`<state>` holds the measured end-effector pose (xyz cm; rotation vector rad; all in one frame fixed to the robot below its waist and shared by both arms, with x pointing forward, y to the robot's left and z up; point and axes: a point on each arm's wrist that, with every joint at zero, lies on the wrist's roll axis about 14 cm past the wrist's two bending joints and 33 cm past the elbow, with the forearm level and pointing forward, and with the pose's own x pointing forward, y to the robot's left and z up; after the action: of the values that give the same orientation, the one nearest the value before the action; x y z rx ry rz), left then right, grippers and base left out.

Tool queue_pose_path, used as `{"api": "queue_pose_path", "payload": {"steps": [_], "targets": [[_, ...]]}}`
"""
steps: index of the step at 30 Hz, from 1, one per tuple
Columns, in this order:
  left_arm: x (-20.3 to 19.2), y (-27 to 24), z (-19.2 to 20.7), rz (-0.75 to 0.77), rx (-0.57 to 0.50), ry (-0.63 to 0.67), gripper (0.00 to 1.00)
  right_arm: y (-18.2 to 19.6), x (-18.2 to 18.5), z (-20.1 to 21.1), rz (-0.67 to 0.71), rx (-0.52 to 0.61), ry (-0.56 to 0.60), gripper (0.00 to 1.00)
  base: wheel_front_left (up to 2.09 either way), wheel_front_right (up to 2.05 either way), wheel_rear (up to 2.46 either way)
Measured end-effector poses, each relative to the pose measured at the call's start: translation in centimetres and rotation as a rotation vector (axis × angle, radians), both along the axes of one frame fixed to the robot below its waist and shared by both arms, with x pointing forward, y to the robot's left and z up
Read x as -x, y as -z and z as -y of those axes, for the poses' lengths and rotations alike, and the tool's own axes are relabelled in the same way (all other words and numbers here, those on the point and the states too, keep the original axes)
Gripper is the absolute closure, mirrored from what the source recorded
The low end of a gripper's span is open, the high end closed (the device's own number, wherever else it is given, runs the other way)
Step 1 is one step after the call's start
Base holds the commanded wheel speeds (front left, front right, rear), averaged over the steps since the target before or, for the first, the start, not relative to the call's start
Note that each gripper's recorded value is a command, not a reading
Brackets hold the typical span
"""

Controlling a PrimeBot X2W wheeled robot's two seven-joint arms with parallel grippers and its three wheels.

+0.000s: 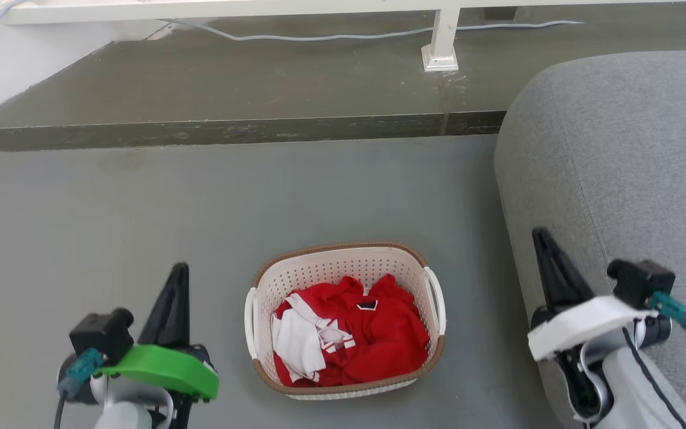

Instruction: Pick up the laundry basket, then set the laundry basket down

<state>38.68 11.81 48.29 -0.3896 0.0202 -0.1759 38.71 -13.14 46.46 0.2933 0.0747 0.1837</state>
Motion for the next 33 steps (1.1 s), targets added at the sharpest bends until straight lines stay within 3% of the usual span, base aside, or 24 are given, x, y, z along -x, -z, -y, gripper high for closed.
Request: {"api": "queue_pose_path", "payload": {"steps": [6,16,33], "targets": [[0.3,0.4,-0.1,-0.02,0.026,-0.008,1.0,0.5,0.5,0.1,-0.021,-0.032,0.013,1.0,0.0,0.0,0.0],[0.3,0.5,-0.9,-0.063,0.175,-0.047,1.0,0.1,0.3,1.2,-0.047,-0.186,0.074,1.0,0.0,0.0,0.0],[0.3,0.7,-2.2,-0.114,0.335,-0.092,1.0,-0.2,0.2,2.5,-0.084,-0.366,0.139,1.0,0.0,0.0,0.0]]}}
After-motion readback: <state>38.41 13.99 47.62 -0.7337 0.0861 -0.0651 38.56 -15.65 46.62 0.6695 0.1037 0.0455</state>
